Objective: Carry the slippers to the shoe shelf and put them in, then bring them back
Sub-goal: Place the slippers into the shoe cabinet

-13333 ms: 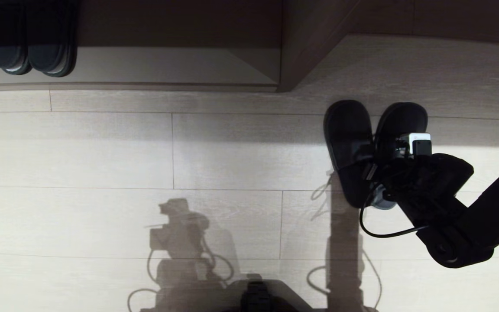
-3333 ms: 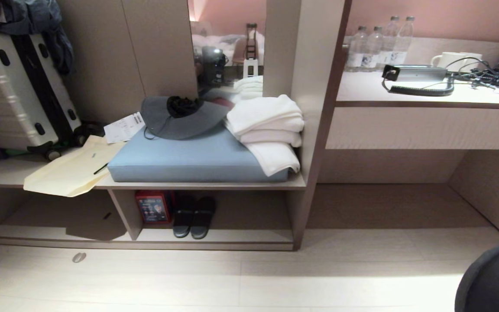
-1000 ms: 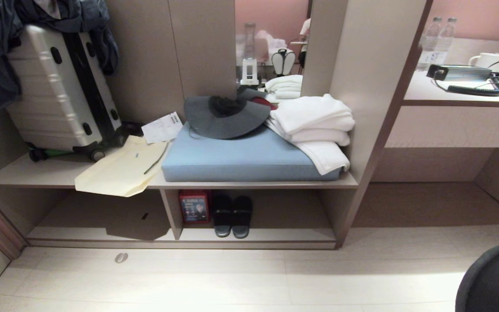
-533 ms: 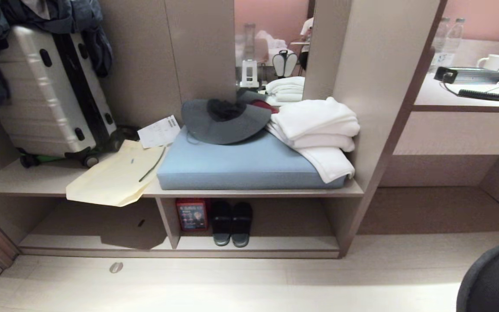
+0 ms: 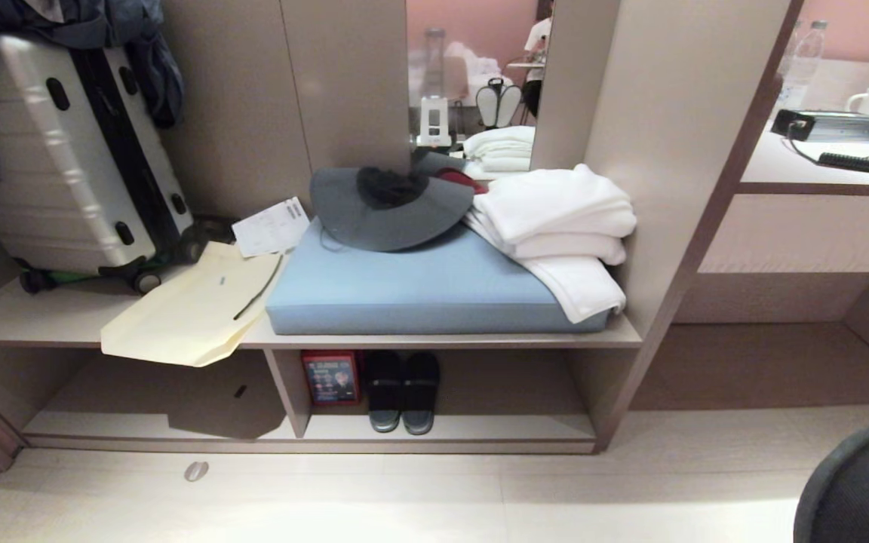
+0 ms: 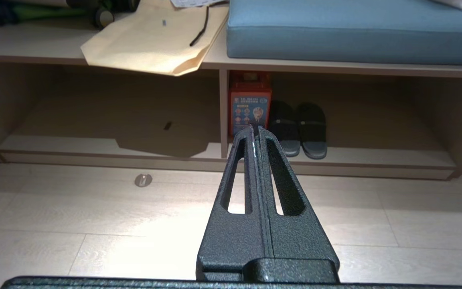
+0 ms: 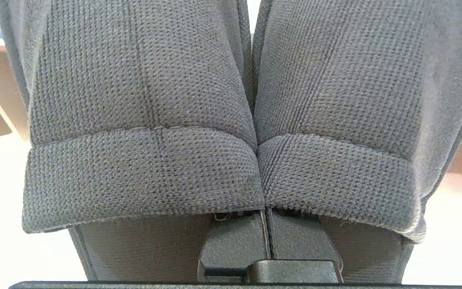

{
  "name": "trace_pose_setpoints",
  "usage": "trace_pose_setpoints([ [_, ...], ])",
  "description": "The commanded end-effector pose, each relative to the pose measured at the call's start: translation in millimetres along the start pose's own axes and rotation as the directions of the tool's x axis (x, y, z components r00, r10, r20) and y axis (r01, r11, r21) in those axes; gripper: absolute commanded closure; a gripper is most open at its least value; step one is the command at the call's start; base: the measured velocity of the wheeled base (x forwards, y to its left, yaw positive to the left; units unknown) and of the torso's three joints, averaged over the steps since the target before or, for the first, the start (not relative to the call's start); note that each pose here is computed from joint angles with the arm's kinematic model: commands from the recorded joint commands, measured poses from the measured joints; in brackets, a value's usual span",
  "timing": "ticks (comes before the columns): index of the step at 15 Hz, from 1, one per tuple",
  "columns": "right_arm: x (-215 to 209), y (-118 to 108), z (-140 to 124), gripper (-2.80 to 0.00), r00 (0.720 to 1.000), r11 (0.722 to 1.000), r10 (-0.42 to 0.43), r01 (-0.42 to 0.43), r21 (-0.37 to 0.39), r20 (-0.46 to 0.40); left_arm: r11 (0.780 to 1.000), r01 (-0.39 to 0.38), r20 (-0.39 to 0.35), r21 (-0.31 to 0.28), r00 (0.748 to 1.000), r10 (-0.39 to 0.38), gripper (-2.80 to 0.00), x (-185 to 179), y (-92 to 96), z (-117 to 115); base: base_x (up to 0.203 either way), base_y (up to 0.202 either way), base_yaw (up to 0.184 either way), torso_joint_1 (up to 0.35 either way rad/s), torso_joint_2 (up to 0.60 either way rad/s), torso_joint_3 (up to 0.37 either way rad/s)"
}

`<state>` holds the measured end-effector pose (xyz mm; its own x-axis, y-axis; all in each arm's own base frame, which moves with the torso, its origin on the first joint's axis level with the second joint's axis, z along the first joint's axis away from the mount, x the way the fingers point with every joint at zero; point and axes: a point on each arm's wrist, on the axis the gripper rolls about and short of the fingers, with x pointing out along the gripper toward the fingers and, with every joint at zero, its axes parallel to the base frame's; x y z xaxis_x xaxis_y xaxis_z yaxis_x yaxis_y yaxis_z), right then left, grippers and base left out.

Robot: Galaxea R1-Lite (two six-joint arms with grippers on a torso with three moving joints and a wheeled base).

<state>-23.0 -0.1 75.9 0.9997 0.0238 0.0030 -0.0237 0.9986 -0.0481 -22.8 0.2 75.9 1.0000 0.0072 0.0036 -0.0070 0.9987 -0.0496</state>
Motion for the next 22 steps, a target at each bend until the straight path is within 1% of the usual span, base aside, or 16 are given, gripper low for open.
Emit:
trace_pose_setpoints([
  [1, 0.0, 0.0, -0.1, 0.0, 1.0, 1.0, 0.001, -0.001, -0.001, 0.0, 1.0, 0.0, 0.0, -0.001, 1.0, 0.0, 0.0, 0.1, 0.0, 0.2, 0.0, 0.0, 0.0, 0.003, 0.0, -0.178],
  [22, 0.0, 0.0, 0.0, 0.0, 1.0, 1.0, 0.002, -0.002, -0.001, 0.0, 1.0, 0.001, 0.004, -0.012, 1.0, -0.001, 0.0, 0.0, 0.0, 0.3, 0.0, 0.0, 0.0, 0.002, 0.0, -0.198],
])
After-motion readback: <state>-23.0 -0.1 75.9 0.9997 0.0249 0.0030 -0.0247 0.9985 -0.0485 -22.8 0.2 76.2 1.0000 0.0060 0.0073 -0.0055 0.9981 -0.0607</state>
